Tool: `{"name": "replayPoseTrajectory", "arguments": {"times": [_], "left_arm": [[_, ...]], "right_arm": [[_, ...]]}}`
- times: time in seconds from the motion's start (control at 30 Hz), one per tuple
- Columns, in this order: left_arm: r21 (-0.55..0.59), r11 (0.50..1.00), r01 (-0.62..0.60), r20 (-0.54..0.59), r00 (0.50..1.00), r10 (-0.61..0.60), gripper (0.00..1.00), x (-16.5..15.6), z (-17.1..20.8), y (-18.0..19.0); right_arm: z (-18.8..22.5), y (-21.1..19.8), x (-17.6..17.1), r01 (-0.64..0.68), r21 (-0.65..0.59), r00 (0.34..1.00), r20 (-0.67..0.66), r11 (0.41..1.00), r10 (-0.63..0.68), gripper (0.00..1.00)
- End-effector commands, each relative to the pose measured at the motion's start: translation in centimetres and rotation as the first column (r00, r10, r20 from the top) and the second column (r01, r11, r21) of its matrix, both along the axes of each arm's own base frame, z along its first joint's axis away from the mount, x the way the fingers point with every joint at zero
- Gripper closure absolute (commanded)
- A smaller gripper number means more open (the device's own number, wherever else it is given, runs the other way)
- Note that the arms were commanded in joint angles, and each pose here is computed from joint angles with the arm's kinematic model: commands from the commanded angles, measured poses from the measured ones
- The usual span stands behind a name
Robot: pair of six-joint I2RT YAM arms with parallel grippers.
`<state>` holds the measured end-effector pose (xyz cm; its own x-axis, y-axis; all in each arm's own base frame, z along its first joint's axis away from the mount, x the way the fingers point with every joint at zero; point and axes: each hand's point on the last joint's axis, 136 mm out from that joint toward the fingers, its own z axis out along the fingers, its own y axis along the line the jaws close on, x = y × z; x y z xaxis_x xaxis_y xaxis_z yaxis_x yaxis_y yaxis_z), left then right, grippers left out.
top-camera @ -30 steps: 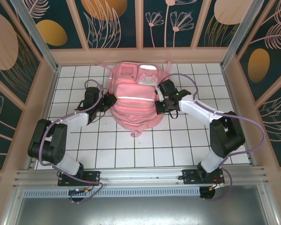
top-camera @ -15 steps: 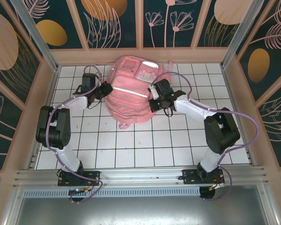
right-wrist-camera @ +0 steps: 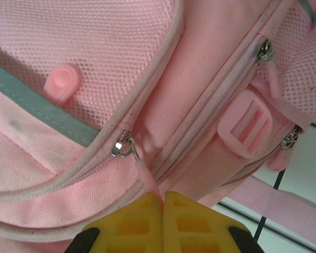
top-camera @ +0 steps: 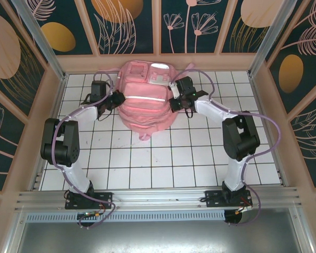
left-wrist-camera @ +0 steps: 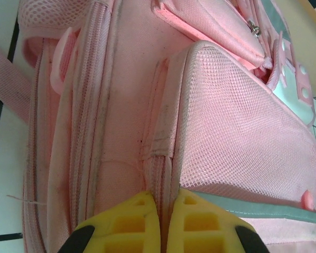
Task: Pack the student bag
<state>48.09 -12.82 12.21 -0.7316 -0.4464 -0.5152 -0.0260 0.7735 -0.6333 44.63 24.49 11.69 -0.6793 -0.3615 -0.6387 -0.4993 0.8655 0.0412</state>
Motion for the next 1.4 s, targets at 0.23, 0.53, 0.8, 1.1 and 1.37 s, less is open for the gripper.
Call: {"name": "replayPoseTrajectory", "arguments": {"times": [0.23,0.53,0.8,1.1,1.37], "left_arm": [[0.055,0.998,-0.035,0.008,0.999,0.034,1.0,1.2,0.0,2.4],[0.036,0.999,-0.03,-0.004,1.0,0.03,0.89,1.3,0.2,2.2],[-0.017,0.998,-0.068,-0.01,0.998,0.068,0.38,-0.1,3.5,2.3],[-0.39,0.912,-0.13,0.036,0.987,0.156,0.28,-5.9,7.3,-2.2],[-0.543,0.785,-0.298,-0.148,0.954,0.26,0.27,-10.7,2.8,-5.2]], "right_arm": [[2.2,-1.1,2.6,0.011,0.007,0.998,0.065,1.0,-0.012,0.79],[1.3,-0.3,1.9,-0.063,0.036,0.998,0.033,0.997,0.062,0.57],[2.9,2.2,-0.1,-0.137,0.169,0.99,0.002,0.976,0.139,0.59],[-0.2,2.0,-0.3,-0.125,0.181,0.99,-0.036,0.976,0.133,0.59],[0.0,2.4,0.9,-0.148,0.216,0.989,0.004,0.965,0.151,0.6]]}}
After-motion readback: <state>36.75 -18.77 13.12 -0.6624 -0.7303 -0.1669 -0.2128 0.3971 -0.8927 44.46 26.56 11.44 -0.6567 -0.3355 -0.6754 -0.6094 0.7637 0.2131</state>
